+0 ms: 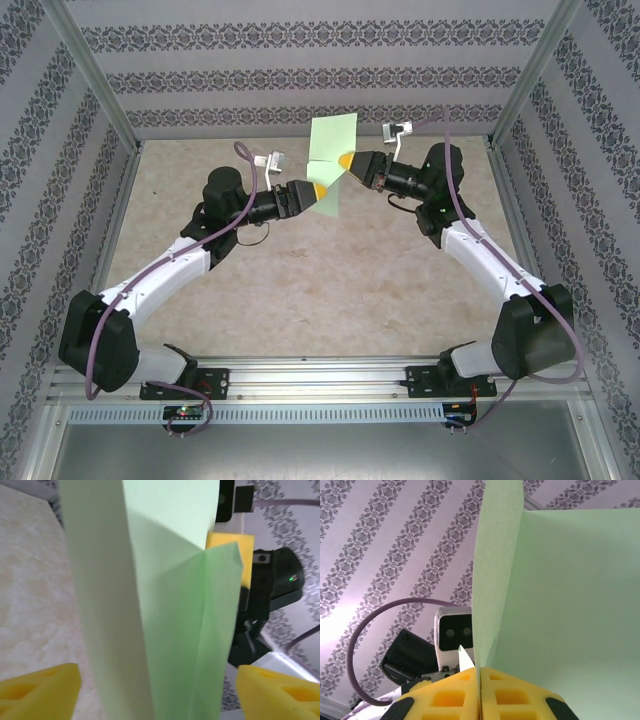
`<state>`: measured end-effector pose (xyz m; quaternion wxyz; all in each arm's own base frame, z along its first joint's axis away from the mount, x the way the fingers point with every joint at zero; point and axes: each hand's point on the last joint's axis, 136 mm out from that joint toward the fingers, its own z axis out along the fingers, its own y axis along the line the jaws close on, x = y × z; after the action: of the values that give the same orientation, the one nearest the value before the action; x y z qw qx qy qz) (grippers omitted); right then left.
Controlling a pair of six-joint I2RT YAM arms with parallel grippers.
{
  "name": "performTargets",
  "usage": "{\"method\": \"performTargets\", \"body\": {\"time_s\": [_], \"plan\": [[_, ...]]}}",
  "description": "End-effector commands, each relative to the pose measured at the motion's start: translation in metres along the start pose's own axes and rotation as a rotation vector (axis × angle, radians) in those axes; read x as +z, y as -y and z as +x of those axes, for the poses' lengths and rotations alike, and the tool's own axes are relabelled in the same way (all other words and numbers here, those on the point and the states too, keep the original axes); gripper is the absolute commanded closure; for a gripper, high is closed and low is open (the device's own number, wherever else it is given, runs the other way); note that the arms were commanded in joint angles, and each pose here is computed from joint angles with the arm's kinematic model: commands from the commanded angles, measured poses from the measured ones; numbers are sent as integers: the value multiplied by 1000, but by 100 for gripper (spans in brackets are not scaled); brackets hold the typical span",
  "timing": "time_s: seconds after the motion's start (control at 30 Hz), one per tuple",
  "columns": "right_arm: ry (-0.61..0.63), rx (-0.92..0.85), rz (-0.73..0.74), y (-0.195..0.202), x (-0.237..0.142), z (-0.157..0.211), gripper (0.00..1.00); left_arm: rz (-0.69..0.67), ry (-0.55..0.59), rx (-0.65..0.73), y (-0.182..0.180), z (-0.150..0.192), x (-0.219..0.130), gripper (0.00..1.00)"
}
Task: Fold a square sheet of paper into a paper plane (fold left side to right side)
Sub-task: Turn over the paper at the center of the table.
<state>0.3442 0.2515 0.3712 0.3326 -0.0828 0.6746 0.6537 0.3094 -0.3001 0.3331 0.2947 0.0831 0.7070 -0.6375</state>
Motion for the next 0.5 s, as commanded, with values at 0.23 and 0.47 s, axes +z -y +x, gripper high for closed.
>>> {"method": "performTargets", "body": {"time_s": [0.23,0.47], "plan": [[22,-31,-68,-31,-3,-8,89,127,9,40,35,-7,-6,61],[23,-21,-56,-26,-7,-6,86,119,1,48,34,-5,-7,82]]}}
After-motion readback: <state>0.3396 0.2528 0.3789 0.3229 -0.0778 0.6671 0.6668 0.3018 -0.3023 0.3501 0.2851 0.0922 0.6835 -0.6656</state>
